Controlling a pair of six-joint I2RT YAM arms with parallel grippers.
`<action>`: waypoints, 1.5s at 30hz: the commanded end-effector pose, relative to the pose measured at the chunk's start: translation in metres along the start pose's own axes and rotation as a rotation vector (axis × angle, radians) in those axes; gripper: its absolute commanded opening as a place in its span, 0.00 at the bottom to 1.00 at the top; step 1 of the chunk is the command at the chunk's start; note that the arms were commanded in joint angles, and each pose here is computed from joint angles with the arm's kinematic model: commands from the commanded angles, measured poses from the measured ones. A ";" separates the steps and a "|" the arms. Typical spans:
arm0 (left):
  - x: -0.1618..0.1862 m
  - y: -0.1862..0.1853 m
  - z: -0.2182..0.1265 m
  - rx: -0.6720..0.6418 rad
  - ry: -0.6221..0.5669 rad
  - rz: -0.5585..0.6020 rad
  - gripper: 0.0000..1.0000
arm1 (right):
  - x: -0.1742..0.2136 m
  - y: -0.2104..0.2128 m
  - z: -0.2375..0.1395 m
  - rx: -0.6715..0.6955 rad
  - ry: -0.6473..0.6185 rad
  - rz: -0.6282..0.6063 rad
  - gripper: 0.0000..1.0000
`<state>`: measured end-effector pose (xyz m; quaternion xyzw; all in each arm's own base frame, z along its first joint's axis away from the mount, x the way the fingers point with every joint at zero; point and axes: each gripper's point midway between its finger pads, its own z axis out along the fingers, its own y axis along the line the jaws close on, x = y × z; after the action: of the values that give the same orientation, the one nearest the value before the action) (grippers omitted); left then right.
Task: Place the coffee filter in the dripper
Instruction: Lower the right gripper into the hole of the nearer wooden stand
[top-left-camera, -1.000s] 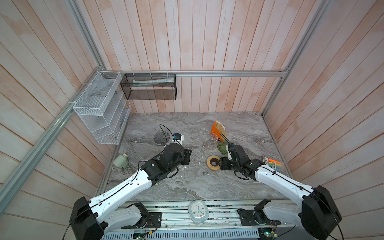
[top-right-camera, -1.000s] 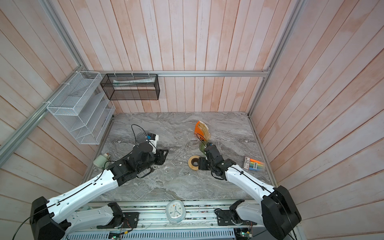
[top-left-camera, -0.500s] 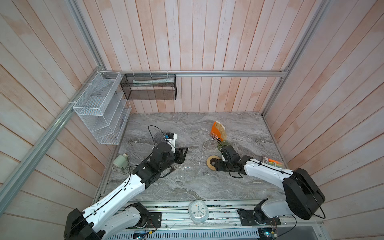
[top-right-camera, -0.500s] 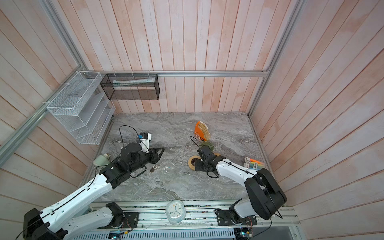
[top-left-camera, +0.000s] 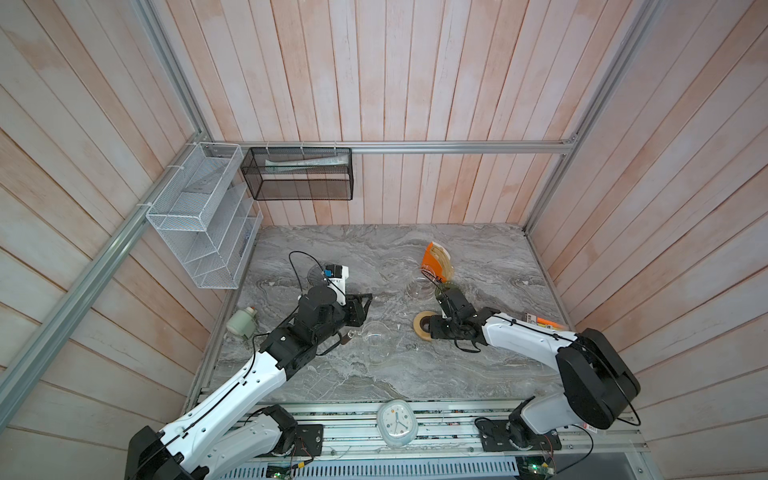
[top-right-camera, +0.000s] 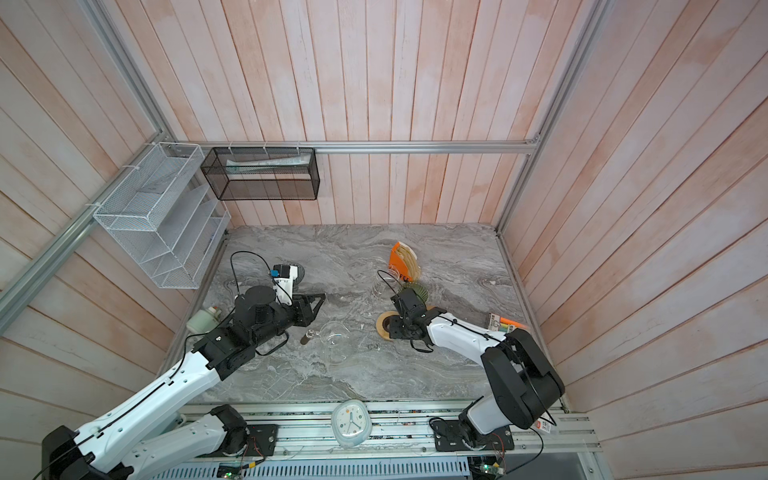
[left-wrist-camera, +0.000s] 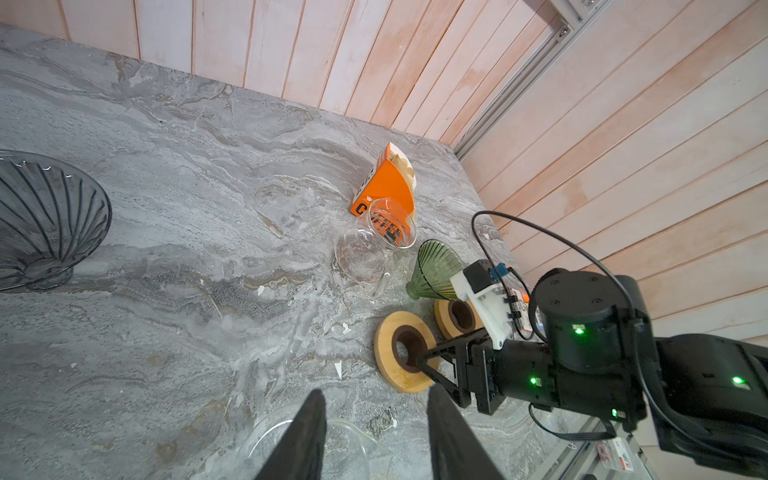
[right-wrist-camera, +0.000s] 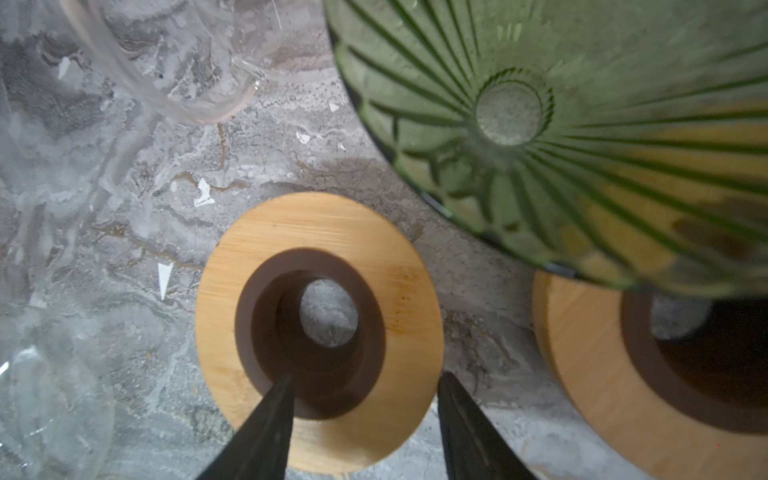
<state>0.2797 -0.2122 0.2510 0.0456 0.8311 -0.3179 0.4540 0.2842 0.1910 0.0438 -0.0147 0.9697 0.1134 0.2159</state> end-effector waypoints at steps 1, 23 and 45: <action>0.004 0.003 -0.002 0.002 0.005 0.006 0.43 | -0.006 0.001 0.002 0.023 -0.003 0.000 0.53; 0.003 0.008 -0.003 -0.023 0.008 0.012 0.43 | -0.002 0.002 0.010 0.041 0.033 -0.037 0.40; 0.013 0.030 -0.001 -0.116 0.042 0.004 0.43 | -0.007 0.009 -0.039 -0.007 -0.038 -0.085 0.37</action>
<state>0.2821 -0.1958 0.2369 0.0272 0.8492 -0.2847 0.4439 0.2785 0.1925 0.0804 -0.0450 0.9625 0.1131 0.2425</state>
